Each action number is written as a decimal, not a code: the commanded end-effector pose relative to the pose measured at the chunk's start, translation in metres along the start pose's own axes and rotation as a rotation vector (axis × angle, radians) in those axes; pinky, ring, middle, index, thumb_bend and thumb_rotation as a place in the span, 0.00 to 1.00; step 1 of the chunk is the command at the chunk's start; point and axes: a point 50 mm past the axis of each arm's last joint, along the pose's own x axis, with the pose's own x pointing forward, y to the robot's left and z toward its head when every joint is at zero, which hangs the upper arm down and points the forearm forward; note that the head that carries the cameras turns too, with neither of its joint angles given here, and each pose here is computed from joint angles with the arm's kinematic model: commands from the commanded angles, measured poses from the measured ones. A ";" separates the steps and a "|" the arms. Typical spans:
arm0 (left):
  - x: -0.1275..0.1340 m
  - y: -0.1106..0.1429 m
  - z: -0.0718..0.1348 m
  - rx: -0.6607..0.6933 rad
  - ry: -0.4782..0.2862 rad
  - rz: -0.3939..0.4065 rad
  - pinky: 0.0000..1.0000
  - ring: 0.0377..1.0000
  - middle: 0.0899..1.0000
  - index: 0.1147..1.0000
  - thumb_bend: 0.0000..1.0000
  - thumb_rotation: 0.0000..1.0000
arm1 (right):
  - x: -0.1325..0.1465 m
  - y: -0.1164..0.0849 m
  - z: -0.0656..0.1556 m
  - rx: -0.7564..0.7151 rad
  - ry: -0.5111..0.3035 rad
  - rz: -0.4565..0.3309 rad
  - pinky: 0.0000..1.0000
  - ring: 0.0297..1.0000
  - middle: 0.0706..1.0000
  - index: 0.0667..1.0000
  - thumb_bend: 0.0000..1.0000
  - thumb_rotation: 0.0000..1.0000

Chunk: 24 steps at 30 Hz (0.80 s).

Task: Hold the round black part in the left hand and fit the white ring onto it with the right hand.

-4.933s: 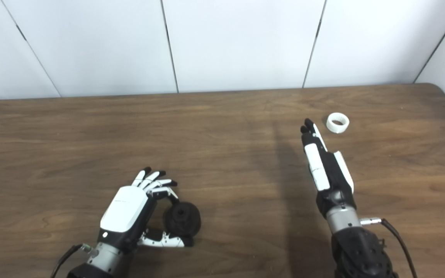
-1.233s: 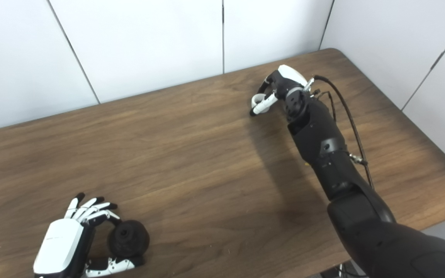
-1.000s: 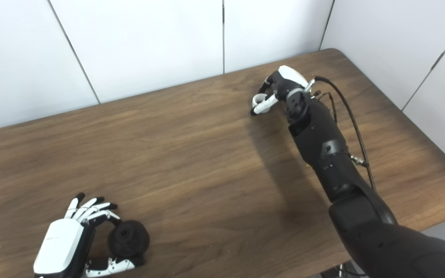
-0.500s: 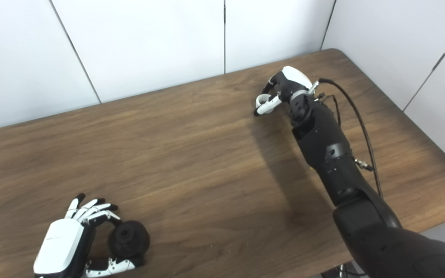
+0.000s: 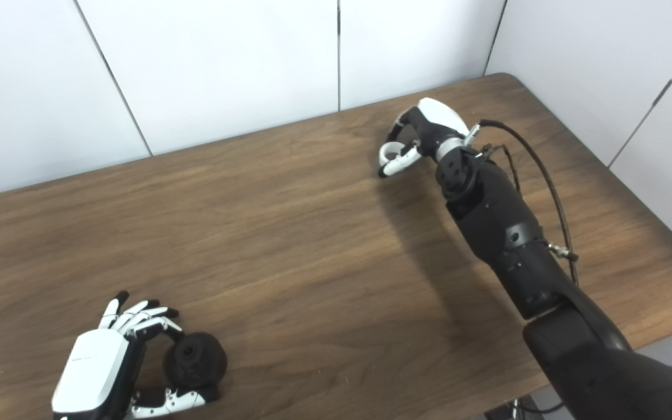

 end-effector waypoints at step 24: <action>0.020 -0.016 0.030 0.043 0.006 -0.024 1.00 0.89 0.75 0.42 0.53 0.06 | -0.102 -0.013 0.111 -0.054 -0.484 0.181 0.99 0.95 0.81 0.45 0.52 0.13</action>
